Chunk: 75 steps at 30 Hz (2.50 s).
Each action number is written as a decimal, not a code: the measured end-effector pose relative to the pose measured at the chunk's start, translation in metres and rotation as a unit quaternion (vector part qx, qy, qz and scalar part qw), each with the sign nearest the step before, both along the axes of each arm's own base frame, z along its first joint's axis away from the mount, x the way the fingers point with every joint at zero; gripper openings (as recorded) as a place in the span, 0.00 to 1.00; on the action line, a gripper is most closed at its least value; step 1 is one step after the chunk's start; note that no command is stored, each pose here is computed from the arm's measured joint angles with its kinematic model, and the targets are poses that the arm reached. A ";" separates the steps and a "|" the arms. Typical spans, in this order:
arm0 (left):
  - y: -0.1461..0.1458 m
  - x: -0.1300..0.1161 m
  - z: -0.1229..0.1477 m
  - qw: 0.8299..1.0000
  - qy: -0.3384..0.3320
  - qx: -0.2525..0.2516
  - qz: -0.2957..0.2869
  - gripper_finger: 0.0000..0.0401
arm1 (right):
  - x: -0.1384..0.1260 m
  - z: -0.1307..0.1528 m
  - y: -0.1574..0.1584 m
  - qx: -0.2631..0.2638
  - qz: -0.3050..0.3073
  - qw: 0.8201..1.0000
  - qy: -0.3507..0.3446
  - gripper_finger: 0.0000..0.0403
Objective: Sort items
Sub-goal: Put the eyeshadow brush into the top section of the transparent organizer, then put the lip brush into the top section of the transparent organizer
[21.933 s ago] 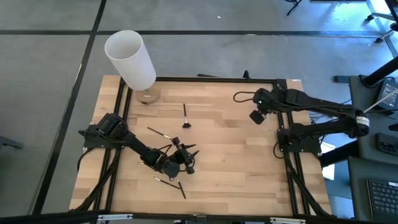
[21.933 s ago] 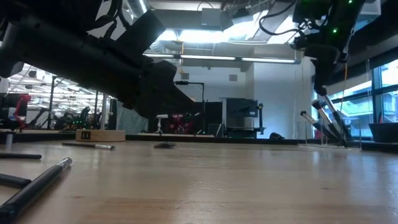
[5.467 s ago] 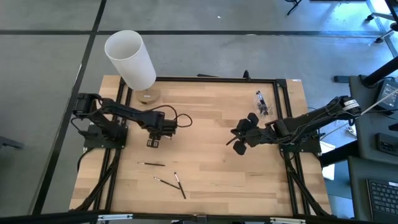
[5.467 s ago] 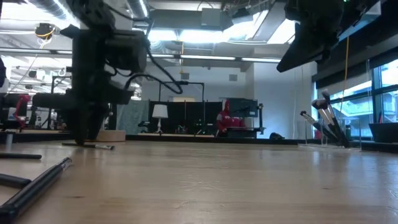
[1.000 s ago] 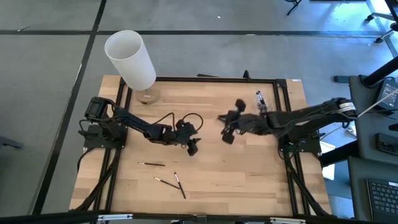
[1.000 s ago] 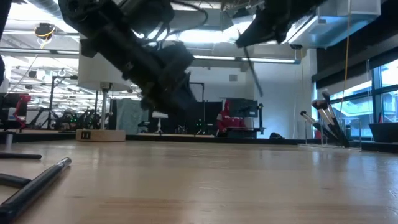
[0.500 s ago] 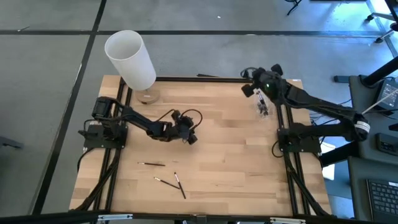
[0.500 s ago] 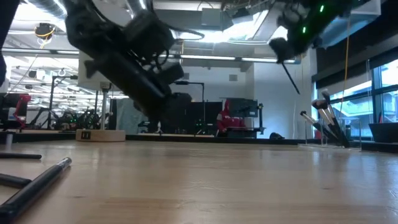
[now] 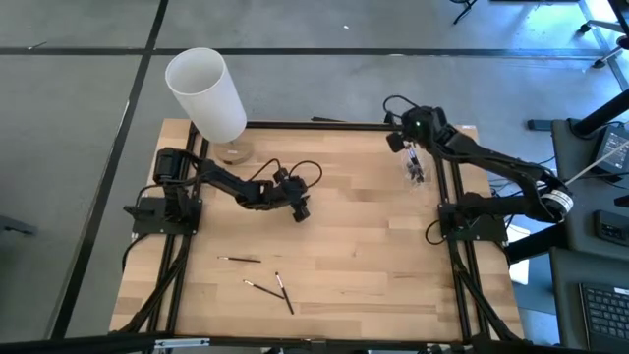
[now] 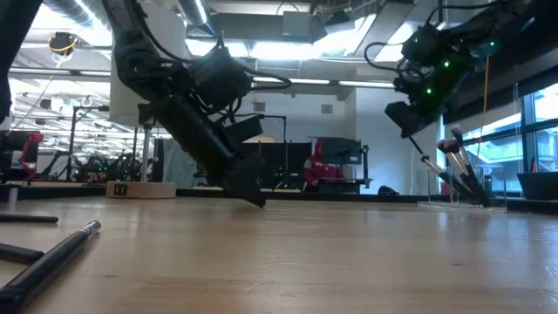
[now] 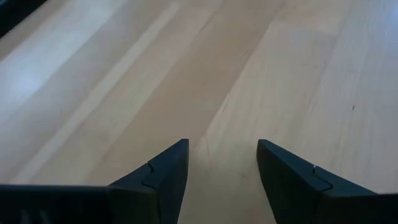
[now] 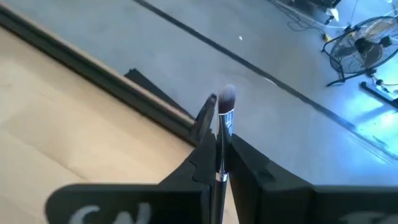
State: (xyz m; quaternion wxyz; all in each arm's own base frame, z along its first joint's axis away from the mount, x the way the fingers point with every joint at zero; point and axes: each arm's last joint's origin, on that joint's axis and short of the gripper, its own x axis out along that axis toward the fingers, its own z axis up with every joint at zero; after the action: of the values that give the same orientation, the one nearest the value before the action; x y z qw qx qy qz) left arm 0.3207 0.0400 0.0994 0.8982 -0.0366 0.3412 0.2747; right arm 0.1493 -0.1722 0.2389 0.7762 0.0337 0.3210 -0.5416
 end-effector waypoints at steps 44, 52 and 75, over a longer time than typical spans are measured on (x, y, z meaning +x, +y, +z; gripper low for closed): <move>-0.065 -0.086 0.085 0.960 0.149 -0.221 -0.085 0.46 | 0.039 0.029 0.071 0.100 0.254 0.926 -0.262 0.23; -0.113 -0.075 0.083 0.955 0.082 -0.256 -0.129 0.46 | 0.067 0.017 0.112 0.073 0.351 0.865 -0.349 0.20; -0.207 -0.035 0.025 0.886 0.221 -0.087 -0.398 0.45 | 0.068 0.027 0.159 0.119 0.443 0.807 -0.373 0.20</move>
State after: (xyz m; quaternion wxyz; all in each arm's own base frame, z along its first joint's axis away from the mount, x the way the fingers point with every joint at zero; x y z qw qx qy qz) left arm 0.2860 -0.1665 0.1247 0.8267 0.0860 0.5391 -0.1360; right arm 0.2175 -0.0132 0.2658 0.9817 0.1794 0.0483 -0.0425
